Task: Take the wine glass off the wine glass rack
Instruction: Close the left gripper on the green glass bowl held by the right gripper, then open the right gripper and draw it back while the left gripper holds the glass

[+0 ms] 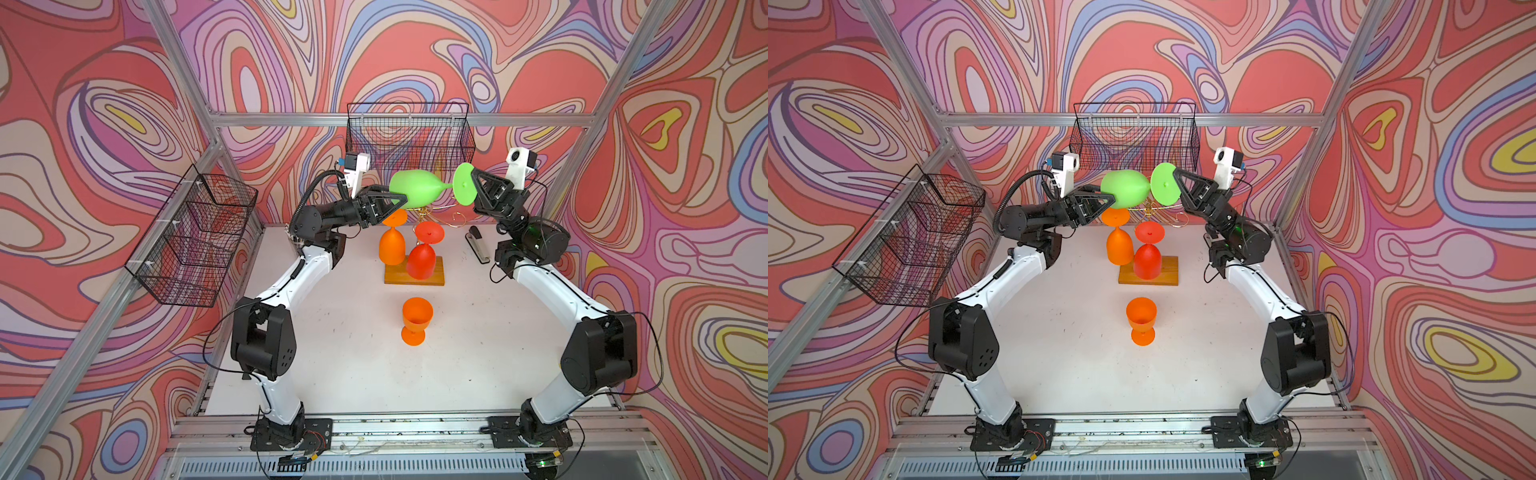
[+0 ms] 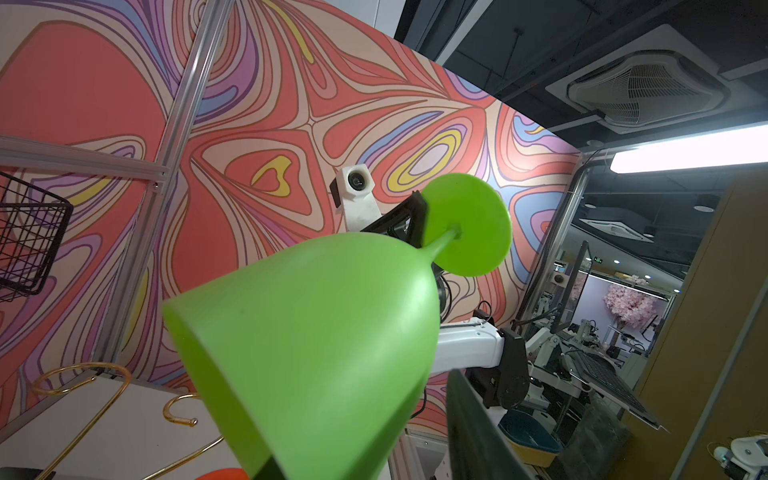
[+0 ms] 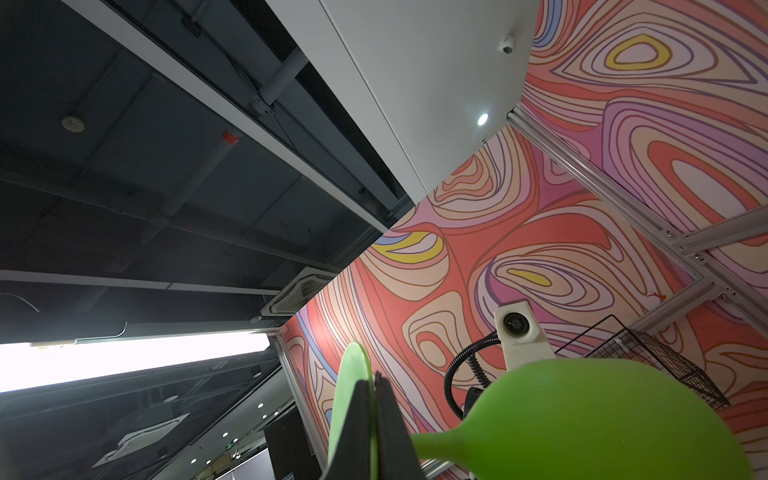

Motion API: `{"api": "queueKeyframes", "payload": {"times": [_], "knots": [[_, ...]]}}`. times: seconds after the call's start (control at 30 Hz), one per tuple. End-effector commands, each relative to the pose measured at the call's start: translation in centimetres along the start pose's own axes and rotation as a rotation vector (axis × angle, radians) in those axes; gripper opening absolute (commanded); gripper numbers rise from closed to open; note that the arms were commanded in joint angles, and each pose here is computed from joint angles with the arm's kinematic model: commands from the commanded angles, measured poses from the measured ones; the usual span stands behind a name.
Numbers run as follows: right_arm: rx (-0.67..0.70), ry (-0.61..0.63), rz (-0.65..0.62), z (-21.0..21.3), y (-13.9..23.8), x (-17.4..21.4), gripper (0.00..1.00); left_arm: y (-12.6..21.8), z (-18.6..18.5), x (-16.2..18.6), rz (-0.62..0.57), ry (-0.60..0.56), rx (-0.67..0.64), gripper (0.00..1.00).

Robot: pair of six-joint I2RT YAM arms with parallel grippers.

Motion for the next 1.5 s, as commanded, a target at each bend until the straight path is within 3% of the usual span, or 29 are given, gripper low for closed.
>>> {"api": "queueKeyframes", "payload": {"times": [0.0,0.27,0.43,0.6,0.77,0.9,1.03,1.3,1.47], "knots": [[0.004,0.003,-0.002,-1.1,0.1,-0.2,0.0,-0.4,-2.5,-0.3,0.017,-0.08,0.067,0.24],[0.032,0.005,0.003,-2.0,0.3,-0.4,0.02,-0.3,-4.4,-0.7,0.021,-0.111,0.076,0.0],[0.108,0.037,0.0,-2.3,1.2,-1.3,0.2,-0.1,-5.6,-0.9,0.017,-0.128,0.079,0.0],[0.248,0.096,-0.028,-2.5,2.6,-2.7,0.45,0.0,-7.0,-1.2,0.04,-0.146,0.091,0.0],[0.494,0.202,-0.073,-3.0,4.1,-3.4,0.54,0.0,-7.3,-1.0,0.093,-0.164,0.042,0.0],[0.754,0.377,-0.143,-2.4,5.6,-3.8,0.57,-0.3,-7.4,-0.1,0.186,-0.18,-0.075,0.0],[1.023,0.531,-0.233,-1.0,8.3,-4.2,0.58,-1.2,-8.4,2.2,0.394,-0.282,-0.228,0.0],[1.423,0.684,-0.464,2.2,14.0,-4.8,0.58,-2.7,-10.2,5.7,0.636,-0.323,-0.259,0.0],[1.627,0.748,-0.521,3.3,16.7,-5.0,0.59,-3.5,-10.6,10.0,0.855,-0.361,-0.277,0.0]]}}
Point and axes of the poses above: each gripper's point midway between its finger pads, its own y axis back along the fingers, its own z axis along the line the jaws close on, x = y × z, the point moved 4 cm from there along y, back along the fingers, and after that the axes turned 10 degrees about -y, right-handed, at the moved point
